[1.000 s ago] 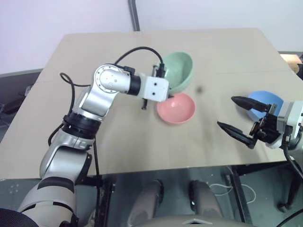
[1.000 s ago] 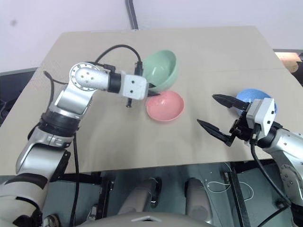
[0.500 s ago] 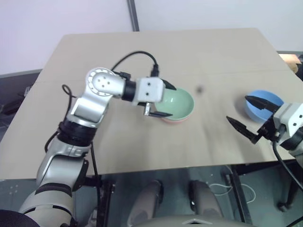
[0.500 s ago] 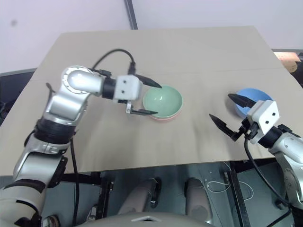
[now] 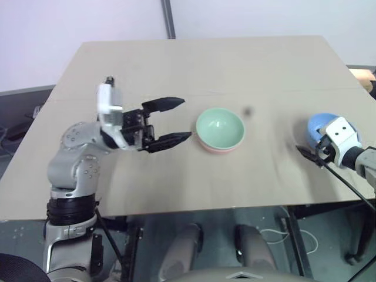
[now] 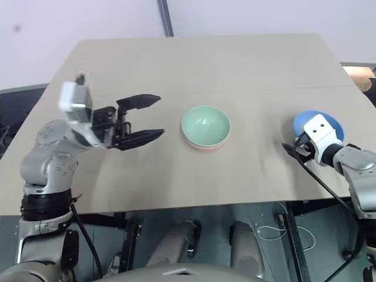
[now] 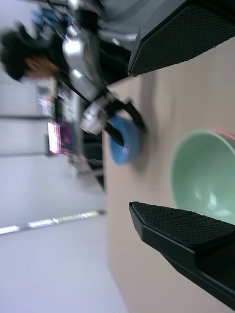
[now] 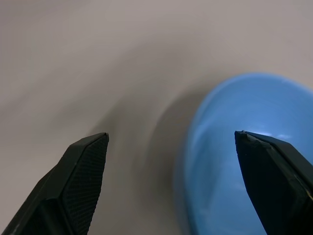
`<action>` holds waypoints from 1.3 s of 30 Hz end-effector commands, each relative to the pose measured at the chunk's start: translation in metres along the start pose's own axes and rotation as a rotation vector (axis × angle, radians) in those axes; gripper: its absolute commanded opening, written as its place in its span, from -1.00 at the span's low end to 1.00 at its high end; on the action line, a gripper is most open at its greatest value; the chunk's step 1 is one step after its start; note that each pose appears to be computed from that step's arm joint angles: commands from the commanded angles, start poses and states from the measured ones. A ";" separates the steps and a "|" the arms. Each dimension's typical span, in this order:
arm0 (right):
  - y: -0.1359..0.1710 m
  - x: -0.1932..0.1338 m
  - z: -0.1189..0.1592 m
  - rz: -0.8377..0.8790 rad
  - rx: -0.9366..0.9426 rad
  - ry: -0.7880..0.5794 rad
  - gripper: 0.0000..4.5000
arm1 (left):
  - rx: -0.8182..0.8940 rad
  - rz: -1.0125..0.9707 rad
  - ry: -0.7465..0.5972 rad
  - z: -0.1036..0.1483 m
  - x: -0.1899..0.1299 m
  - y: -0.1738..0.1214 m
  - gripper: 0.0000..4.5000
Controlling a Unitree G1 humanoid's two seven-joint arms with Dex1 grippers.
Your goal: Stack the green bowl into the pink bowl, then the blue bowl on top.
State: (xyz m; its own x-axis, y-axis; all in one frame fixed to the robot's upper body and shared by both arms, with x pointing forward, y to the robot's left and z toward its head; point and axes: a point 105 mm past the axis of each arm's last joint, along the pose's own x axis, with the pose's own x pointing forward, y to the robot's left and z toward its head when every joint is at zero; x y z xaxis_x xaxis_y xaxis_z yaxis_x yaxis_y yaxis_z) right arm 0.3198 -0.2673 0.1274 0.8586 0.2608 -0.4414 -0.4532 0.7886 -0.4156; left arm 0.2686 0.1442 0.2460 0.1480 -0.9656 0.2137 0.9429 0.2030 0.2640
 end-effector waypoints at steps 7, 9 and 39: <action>-0.021 0.006 -0.007 -0.083 0.033 0.089 -0.40 | -0.006 -0.067 -0.078 0.018 -0.009 -0.015 1.00; -0.023 0.007 -0.005 -0.098 0.019 0.080 -0.83 | -0.006 -0.057 -0.075 0.016 -0.010 -0.014 1.00; 0.132 0.012 0.174 0.472 -0.342 -0.671 0.57 | 0.030 0.257 0.138 -0.013 -0.048 -0.001 1.00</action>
State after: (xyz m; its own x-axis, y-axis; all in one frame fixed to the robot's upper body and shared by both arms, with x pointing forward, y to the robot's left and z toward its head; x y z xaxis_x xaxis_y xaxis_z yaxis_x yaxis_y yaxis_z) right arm 0.3192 -0.0546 0.1727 0.4742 0.8513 -0.2246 -0.8020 0.3124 -0.5091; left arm 0.2651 0.1895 0.2200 0.3822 -0.9065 0.1793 0.8916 0.4128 0.1864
